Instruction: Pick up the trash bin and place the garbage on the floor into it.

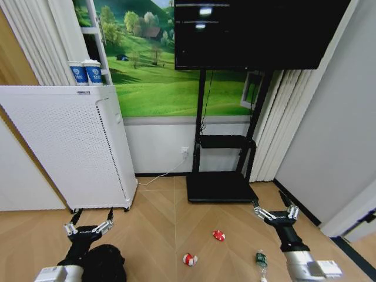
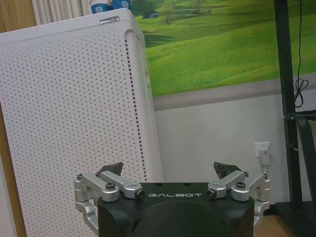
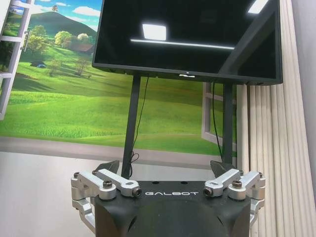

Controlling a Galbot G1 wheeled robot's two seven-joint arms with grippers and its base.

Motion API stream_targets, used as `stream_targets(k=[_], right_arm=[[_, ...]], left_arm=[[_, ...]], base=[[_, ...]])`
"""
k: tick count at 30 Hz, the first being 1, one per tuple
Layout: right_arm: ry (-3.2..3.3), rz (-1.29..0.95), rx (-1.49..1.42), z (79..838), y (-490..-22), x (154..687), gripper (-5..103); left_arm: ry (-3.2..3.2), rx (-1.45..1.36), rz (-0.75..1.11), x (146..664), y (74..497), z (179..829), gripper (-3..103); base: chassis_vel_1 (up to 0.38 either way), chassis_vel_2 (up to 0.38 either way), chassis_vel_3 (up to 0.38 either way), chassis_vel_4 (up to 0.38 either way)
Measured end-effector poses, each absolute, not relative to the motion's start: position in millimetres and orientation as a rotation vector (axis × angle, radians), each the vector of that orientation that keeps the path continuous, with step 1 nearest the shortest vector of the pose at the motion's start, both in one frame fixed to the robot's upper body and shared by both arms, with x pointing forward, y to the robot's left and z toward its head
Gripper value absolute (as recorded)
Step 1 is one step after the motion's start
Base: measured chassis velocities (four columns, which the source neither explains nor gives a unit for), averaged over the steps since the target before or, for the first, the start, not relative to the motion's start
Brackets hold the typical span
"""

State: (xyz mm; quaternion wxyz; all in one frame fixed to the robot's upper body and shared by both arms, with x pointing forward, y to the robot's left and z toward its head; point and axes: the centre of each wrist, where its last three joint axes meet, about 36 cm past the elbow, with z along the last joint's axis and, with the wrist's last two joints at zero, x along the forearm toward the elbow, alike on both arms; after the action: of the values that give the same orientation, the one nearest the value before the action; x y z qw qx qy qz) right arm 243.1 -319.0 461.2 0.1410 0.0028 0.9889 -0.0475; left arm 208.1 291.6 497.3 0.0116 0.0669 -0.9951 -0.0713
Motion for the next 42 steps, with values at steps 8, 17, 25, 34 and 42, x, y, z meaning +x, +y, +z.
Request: stream_targets(k=[8, 17, 25, 34, 42], right_arm=[[2.856, -0.14, 0.007, 461, -319, 243, 100], [2.858, -0.141, 0.007, 459, -320, 243, 100], [2.854, -0.153, 0.022, 457, -320, 243, 100], [2.846, -0.155, 0.041, 455, -321, 244, 100], [2.843, -0.154, 0.048, 454, -321, 244, 100]], left_arm=[[-3.105, 0.209, -0.221, 208, 291, 497, 100], [-3.098, 0.21, -0.222, 208, 292, 495, 100], [-3.082, 0.214, -0.217, 210, 293, 486, 100], [-3.067, 0.22, -0.221, 210, 294, 477, 100], [-3.055, 0.224, -0.218, 210, 294, 473, 100]], base=[[0.0, 0.0, 0.0, 0.0], [0.0, 0.0, 0.0, 0.0], [0.0, 0.0, 0.0, 0.0], [0.0, 0.0, 0.0, 0.0], [0.0, 0.0, 0.0, 0.0]])
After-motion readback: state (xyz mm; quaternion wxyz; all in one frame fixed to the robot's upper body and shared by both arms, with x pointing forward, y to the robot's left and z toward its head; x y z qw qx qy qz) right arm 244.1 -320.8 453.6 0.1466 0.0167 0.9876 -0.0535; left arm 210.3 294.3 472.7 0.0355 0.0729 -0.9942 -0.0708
